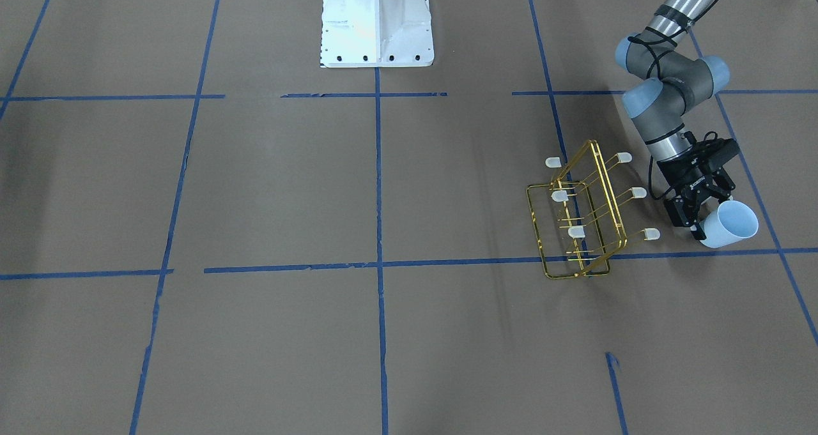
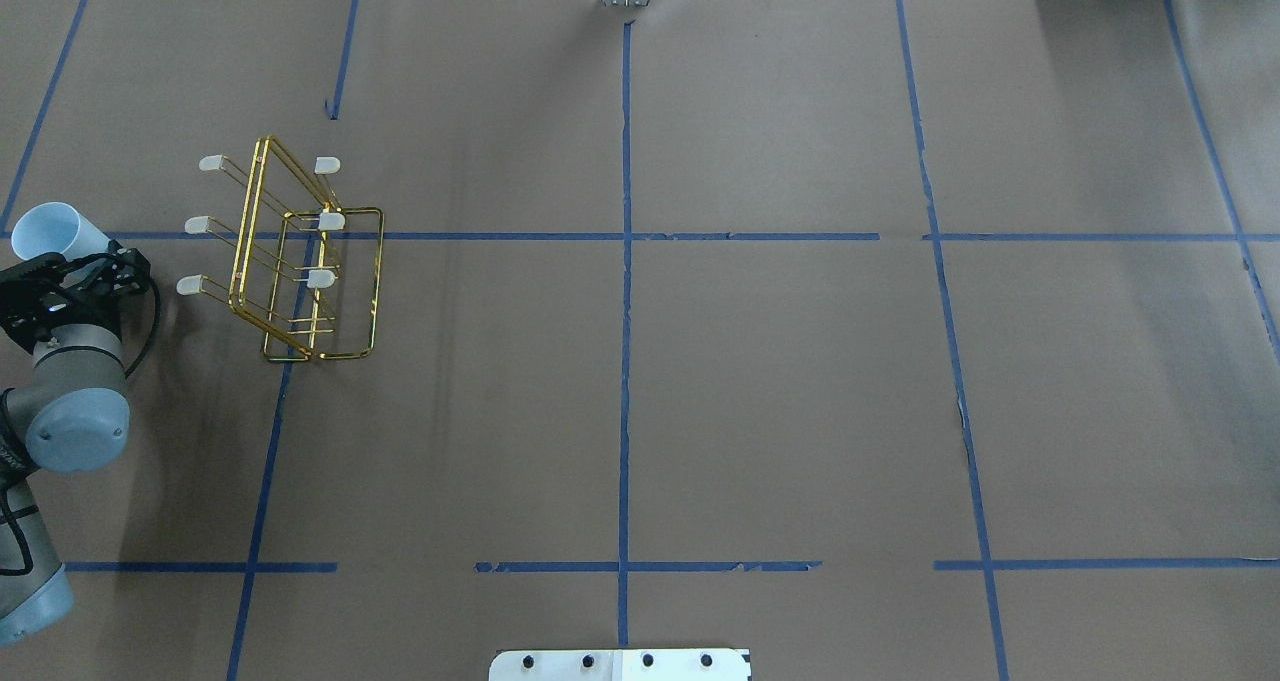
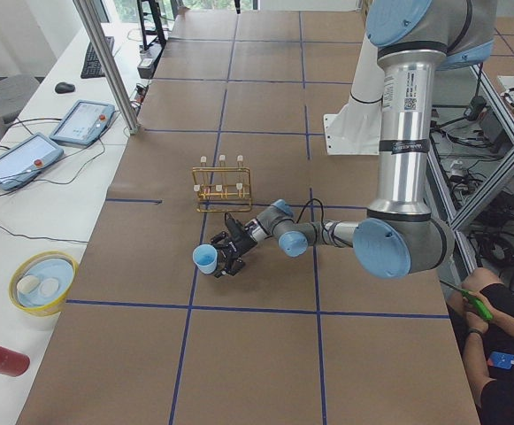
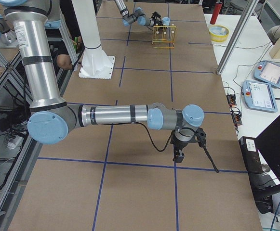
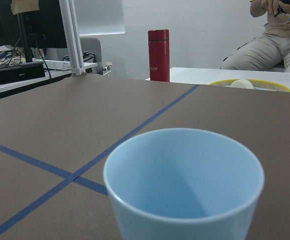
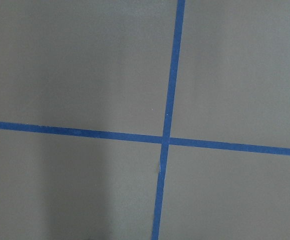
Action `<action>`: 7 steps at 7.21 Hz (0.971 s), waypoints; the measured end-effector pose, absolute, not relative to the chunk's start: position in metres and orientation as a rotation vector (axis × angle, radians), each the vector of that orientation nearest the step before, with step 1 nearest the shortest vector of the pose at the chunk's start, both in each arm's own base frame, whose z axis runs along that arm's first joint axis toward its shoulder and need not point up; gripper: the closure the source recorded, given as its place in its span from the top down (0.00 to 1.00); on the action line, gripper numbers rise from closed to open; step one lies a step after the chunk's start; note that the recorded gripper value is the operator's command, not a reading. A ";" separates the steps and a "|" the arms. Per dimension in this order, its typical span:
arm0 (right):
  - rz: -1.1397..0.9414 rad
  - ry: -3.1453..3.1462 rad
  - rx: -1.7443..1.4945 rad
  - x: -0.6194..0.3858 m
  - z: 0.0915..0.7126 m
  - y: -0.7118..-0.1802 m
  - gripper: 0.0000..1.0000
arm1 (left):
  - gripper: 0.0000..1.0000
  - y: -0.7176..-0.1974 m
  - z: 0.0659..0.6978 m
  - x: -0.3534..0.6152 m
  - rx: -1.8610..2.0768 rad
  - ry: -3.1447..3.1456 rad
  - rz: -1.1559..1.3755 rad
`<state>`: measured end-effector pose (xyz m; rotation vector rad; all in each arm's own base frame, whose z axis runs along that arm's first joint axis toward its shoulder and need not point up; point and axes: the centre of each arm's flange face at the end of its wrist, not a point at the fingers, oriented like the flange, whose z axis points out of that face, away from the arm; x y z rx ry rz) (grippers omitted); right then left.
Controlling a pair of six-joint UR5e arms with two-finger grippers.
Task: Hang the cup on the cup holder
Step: 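Lift the light-blue cup with the left gripper off the table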
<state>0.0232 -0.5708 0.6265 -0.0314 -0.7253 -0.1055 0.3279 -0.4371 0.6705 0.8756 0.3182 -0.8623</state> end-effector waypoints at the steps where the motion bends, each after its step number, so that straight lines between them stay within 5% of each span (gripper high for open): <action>1: -0.106 -0.725 -0.031 0.023 0.627 -0.571 1.00 | 1.00 -0.439 0.671 0.326 0.877 0.316 -0.867; 7: -0.106 -0.725 -0.030 0.023 0.626 -0.571 1.00 | 0.99 -0.456 0.667 0.314 0.882 0.309 -0.904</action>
